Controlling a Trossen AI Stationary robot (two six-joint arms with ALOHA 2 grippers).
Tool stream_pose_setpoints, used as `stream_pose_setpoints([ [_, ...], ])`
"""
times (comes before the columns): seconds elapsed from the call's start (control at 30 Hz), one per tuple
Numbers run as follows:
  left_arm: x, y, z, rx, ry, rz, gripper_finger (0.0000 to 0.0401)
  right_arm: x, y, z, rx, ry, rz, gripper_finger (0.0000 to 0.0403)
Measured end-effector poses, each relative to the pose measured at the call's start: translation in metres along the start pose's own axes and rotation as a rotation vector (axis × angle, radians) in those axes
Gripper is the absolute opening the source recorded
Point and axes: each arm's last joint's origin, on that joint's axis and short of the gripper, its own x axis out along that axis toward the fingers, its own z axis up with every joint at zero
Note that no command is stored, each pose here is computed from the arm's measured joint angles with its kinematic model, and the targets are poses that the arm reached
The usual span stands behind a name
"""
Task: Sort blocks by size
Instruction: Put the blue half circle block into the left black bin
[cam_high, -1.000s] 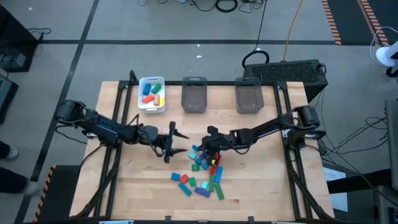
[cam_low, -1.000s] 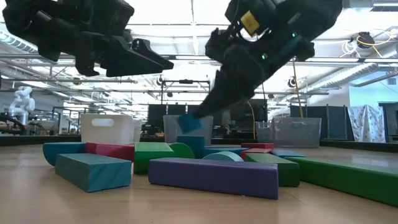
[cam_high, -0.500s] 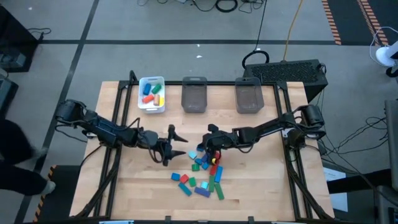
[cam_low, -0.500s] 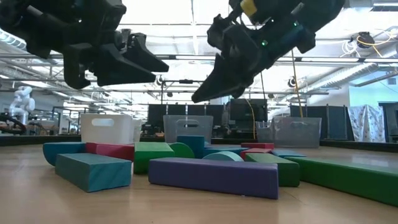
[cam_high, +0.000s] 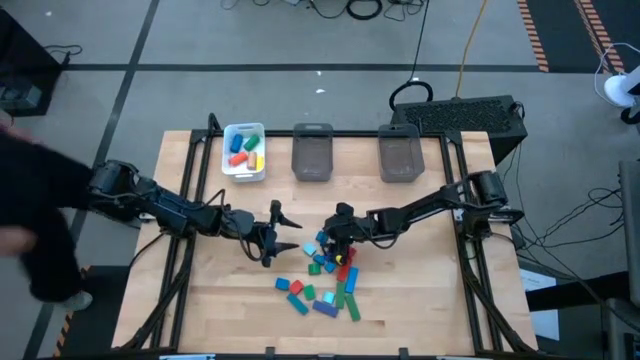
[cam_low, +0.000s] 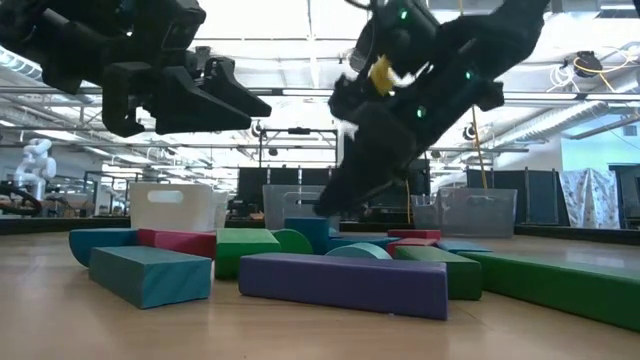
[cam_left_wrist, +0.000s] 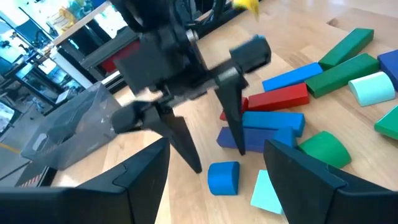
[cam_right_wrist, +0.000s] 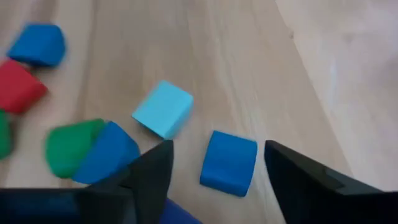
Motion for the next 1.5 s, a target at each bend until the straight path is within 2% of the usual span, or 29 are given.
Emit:
stream_pose_setpoints([
  [0.1,0.000,0.000,0.000,0.000,0.000,0.000,0.0263,0.006,-0.002,-0.006,0.001,0.017,-0.046,0.0257],
  [0.23,0.000,0.000,0.000,-0.001,0.005,0.006,0.0263,0.012,-0.005,-0.011,0.001,0.036,-0.057,0.0245],
  [0.47,0.007,-0.004,-0.010,0.010,0.070,0.025,0.0263,0.015,-0.008,-0.013,0.004,0.050,-0.066,0.0183],
  [0.63,0.015,-0.011,-0.021,0.074,0.124,0.021,0.0263,0.015,-0.007,-0.013,0.007,0.044,-0.056,0.0118],
  [0.7,0.018,-0.012,-0.023,0.084,0.132,0.044,0.0263,0.015,-0.007,-0.011,0.012,0.036,-0.029,0.0104],
  [0.83,0.022,-0.013,-0.026,0.130,0.140,0.060,0.0263,0.016,-0.009,-0.006,0.040,0.004,0.052,0.0104],
  [1.07,0.026,-0.014,-0.025,0.137,0.151,0.058,0.0263,0.015,-0.014,0.003,0.093,-0.045,0.151,0.0115],
  [1.2,0.026,-0.016,-0.027,0.172,0.174,0.035,0.0263,0.012,-0.019,0.010,0.128,-0.070,0.195,0.0112],
  [1.3,0.025,-0.020,-0.028,0.207,0.190,0.007,0.0263,0.009,-0.021,0.019,0.149,-0.131,0.274,0.0114],
  [1.4,0.024,-0.021,-0.026,0.225,0.198,0.037,0.0263,0.007,-0.022,0.026,0.160,-0.178,0.359,0.0115],
  [1.5,0.025,-0.022,-0.022,0.258,0.183,0.071,0.0263,0.006,-0.023,0.028,0.161,-0.188,0.383,0.0114],
])
